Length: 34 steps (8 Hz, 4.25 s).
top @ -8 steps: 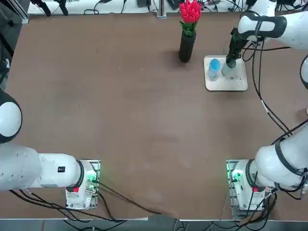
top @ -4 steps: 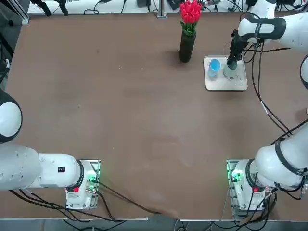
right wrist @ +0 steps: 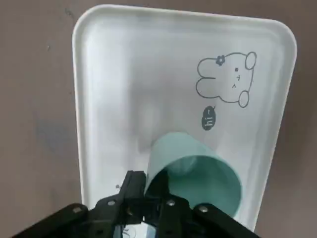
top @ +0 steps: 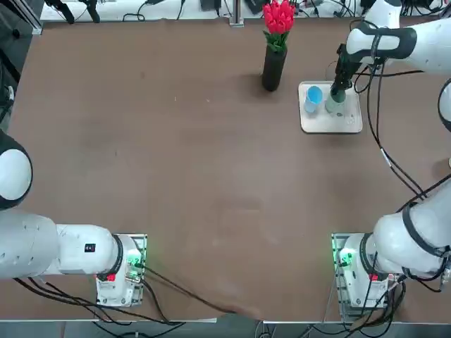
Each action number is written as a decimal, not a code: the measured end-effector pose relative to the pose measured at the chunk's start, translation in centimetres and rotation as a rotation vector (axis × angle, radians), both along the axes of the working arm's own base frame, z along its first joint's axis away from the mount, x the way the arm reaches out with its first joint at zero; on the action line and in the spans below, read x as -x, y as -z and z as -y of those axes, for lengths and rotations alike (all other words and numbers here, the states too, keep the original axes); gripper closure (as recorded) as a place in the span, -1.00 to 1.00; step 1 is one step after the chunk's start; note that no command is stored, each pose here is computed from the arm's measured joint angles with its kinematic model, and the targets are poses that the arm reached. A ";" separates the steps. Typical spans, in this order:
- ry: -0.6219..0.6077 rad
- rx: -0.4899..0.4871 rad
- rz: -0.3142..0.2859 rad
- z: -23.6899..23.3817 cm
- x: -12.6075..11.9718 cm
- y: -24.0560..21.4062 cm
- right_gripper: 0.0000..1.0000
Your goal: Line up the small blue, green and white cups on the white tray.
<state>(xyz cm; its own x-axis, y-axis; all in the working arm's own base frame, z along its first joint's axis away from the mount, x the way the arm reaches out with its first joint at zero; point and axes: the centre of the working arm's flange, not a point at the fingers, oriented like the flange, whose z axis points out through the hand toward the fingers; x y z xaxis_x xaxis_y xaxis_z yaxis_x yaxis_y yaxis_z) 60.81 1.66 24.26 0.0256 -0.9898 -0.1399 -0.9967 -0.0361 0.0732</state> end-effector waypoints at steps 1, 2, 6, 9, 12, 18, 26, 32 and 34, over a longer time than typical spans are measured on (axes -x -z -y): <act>0.000 0.000 0.001 -0.1 0.0 0.1 0.92; 0.002 0.000 0.004 -0.1 0.0 0.1 0.66; 0.008 0.010 0.017 0.2 -0.5 -2.3 -0.75; 0.037 0.049 -0.087 7.1 0.3 -11.0 -1.00; 0.027 0.114 -0.139 23.1 4.2 -13.8 -1.00; -0.132 0.036 -0.082 47.3 19.3 -10.7 -1.00; -0.229 0.042 0.016 53.4 25.0 -1.3 -0.97; -0.213 0.034 0.024 53.8 26.0 1.1 0.39; -0.214 0.036 0.026 53.8 25.9 0.8 0.95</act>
<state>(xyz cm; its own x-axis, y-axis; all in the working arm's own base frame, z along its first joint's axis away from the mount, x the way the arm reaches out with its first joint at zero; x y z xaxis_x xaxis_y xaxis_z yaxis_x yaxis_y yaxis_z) 34.94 -52.18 23.41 0.2392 -0.9657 -0.1008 -0.9680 -0.2453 0.0529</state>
